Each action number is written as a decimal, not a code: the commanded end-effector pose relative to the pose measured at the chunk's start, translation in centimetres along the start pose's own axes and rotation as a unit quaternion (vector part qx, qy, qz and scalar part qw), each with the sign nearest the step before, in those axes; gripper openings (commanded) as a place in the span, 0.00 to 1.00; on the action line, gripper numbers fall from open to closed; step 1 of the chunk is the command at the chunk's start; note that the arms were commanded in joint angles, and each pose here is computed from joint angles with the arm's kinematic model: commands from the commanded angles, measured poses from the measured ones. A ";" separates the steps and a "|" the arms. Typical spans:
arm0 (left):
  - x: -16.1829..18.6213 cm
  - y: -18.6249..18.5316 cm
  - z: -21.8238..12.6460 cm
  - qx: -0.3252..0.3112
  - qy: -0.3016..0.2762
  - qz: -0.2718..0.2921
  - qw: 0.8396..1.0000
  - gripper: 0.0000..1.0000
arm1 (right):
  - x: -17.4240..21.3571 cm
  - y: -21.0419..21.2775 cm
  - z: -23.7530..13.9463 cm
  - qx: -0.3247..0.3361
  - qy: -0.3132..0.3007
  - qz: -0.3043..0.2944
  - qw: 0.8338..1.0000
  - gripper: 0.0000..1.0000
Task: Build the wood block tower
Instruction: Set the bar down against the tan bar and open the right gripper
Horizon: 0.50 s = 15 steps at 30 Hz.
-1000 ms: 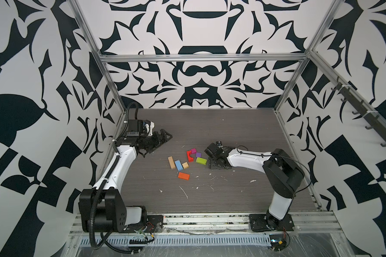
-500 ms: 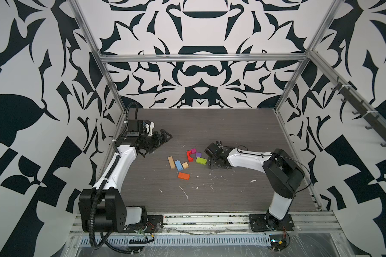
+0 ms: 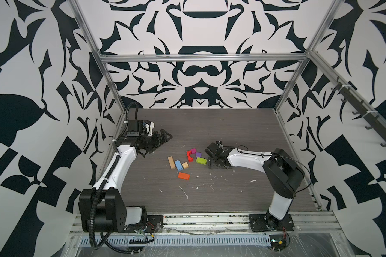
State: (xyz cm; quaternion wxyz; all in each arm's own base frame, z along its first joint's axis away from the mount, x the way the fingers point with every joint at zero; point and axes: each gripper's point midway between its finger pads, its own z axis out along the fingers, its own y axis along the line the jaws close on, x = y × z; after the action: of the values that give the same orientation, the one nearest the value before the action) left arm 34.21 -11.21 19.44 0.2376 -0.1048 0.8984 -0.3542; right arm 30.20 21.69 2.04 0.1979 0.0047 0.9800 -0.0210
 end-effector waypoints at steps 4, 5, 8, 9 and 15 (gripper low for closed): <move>0.5 0.5 0.0 -0.003 0.004 -0.004 1.000 0.99 | 1.1 -2.2 0.4 0.046 0.020 -0.020 0.999 0.86; 0.5 0.5 0.0 -0.003 0.004 -0.004 1.000 0.99 | 1.1 -2.2 0.3 0.046 0.020 -0.021 0.999 0.86; 0.4 0.4 0.0 -0.003 0.004 -0.004 1.000 0.99 | 1.1 -2.3 0.3 0.047 0.020 -0.021 0.999 0.87; 0.5 0.4 0.0 -0.003 0.004 -0.003 1.000 0.99 | 1.1 -2.3 0.3 0.047 0.019 -0.022 0.998 0.87; 0.5 0.4 0.0 -0.003 0.004 -0.003 1.000 0.99 | 1.2 -2.3 0.4 0.049 0.021 -0.022 0.998 0.87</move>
State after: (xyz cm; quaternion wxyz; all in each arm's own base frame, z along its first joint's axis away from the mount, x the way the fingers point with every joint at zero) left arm 34.21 -11.21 19.43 0.2375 -0.1050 0.8985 -0.3541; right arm 30.23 21.60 2.07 0.1988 0.0045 0.9798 -0.0230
